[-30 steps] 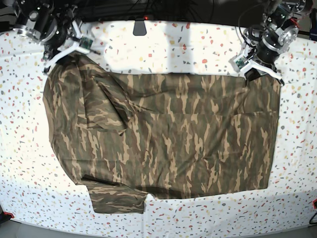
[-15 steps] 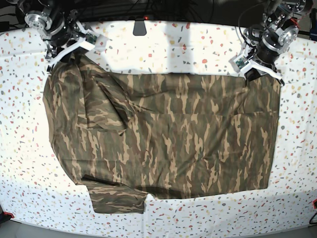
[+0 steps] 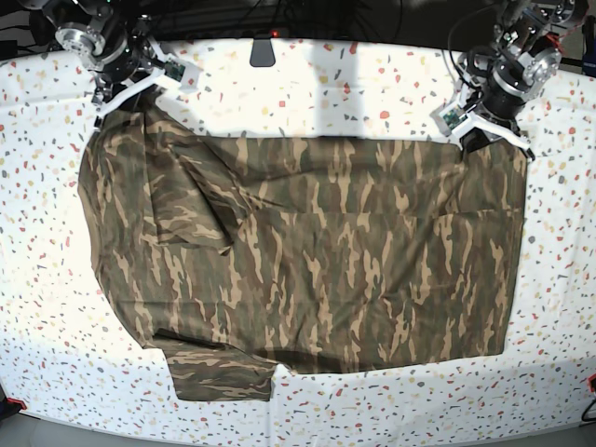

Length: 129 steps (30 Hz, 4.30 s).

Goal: Fold the T-shirt properly
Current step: 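Pull the shirt edge with both grippers toward the robot, flattening the shirt, then open both grippers and release the shirt edge, then move the left gripper to a hem corner and the right gripper beside the shirt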

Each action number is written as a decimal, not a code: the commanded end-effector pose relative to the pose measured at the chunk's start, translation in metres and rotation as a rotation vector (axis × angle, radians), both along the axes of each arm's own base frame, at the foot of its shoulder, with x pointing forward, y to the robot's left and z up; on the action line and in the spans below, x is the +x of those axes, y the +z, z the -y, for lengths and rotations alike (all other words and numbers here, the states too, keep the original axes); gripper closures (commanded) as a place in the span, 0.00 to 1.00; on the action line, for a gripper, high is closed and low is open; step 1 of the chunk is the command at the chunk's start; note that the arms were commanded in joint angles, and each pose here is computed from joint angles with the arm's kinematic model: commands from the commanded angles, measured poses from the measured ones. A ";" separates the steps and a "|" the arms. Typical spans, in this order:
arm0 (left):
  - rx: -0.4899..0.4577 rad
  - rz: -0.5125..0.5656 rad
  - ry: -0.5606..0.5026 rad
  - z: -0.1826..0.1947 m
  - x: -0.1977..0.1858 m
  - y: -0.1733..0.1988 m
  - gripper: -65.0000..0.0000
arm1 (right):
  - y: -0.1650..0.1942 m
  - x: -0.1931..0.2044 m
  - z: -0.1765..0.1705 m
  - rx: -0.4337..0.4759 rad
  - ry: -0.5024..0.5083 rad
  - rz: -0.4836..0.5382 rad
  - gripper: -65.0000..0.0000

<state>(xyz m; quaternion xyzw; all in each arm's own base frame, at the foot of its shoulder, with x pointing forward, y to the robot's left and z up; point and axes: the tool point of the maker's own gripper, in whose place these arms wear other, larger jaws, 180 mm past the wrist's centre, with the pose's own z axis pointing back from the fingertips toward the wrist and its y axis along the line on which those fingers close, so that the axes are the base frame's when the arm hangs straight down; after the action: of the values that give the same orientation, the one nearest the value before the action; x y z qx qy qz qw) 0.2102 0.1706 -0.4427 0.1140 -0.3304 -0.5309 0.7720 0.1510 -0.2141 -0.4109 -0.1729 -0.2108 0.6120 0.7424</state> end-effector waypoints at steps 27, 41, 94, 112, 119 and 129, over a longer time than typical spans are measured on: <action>0.085 -0.060 0.077 -0.020 -0.020 -0.008 1.00 | 0.013 -0.003 0.022 -0.120 -0.075 0.053 1.00; 0.142 -0.113 0.095 -0.018 -0.067 0.003 1.00 | 0.016 -0.045 0.044 -0.251 -0.069 0.016 1.00; 0.367 0.259 0.244 -0.059 -0.045 0.061 0.44 | 0.051 -0.054 0.017 -0.125 -0.166 0.080 0.55; 0.341 0.225 0.388 -0.057 -0.057 0.092 0.44 | 0.080 -0.034 -0.016 0.017 -0.148 0.181 0.55; 0.096 0.274 0.356 -0.012 -0.044 0.128 0.44 | 0.090 -0.017 -0.017 0.060 -0.194 0.265 0.55; -0.296 0.509 0.365 0.021 0.073 0.201 0.44 | 0.169 0.082 -0.031 0.291 -0.444 0.774 0.55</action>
<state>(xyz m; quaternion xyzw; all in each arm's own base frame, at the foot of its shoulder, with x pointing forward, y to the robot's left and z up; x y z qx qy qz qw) 0.2783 0.1481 -0.2557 0.1776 -0.5399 -0.2873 0.7710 0.2297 -0.1836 -0.2558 -0.3148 -0.4927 0.2944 0.7559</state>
